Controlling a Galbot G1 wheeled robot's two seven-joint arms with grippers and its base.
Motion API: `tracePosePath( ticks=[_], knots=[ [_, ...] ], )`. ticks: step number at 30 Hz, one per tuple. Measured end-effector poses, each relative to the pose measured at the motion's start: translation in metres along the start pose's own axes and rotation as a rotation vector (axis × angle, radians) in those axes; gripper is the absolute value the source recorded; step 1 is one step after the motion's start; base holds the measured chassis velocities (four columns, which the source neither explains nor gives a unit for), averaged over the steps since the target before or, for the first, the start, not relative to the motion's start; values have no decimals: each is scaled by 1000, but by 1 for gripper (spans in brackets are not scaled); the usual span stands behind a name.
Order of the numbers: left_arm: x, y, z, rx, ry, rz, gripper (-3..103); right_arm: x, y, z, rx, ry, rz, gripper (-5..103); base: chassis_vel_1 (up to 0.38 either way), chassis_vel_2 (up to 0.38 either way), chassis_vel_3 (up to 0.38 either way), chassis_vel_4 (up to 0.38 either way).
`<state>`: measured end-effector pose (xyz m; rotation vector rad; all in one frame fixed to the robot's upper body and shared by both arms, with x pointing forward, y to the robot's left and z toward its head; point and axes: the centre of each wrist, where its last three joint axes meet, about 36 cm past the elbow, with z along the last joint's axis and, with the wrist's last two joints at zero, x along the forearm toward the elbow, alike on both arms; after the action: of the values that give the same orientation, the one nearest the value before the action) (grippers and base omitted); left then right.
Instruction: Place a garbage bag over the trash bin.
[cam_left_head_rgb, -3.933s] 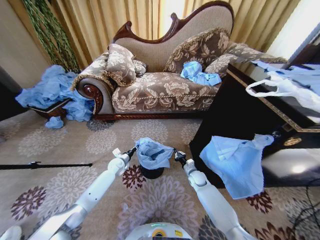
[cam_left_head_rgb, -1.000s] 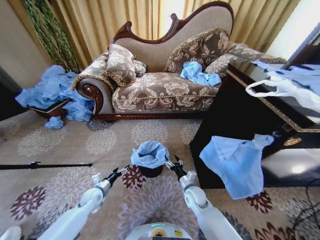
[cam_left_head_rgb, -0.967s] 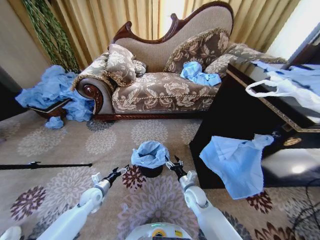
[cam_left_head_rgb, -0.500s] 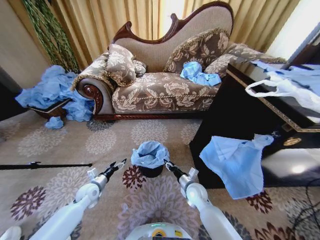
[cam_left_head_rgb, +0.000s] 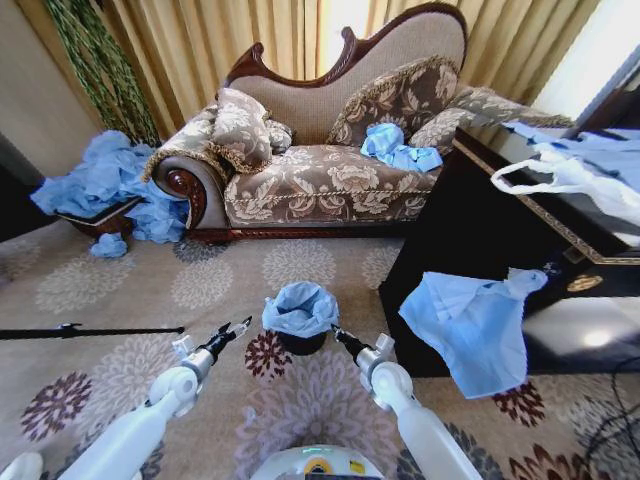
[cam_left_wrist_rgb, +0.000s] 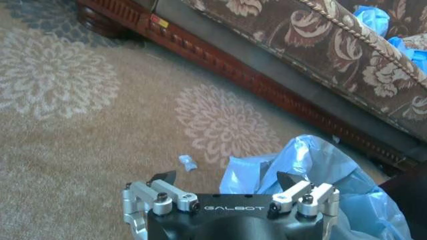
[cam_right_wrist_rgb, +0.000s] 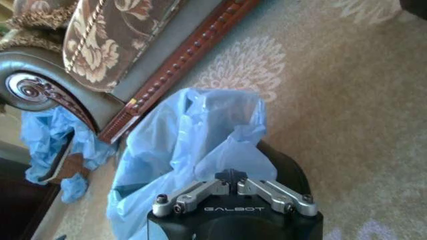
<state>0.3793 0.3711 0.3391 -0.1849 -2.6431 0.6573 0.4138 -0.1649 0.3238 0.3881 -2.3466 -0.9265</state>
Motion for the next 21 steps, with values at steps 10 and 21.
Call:
tracePosePath(
  ticks=[10,21],
  knots=[
    [-2,-1,-1,-1,-2,2,100,11,-1,-5,-65,-18,26,17,0,0,0,0],
    [-2,0,1,-3,1,-1,100,3,10,-17,-170,28,-27,56,0,0,0,0]
  ],
)
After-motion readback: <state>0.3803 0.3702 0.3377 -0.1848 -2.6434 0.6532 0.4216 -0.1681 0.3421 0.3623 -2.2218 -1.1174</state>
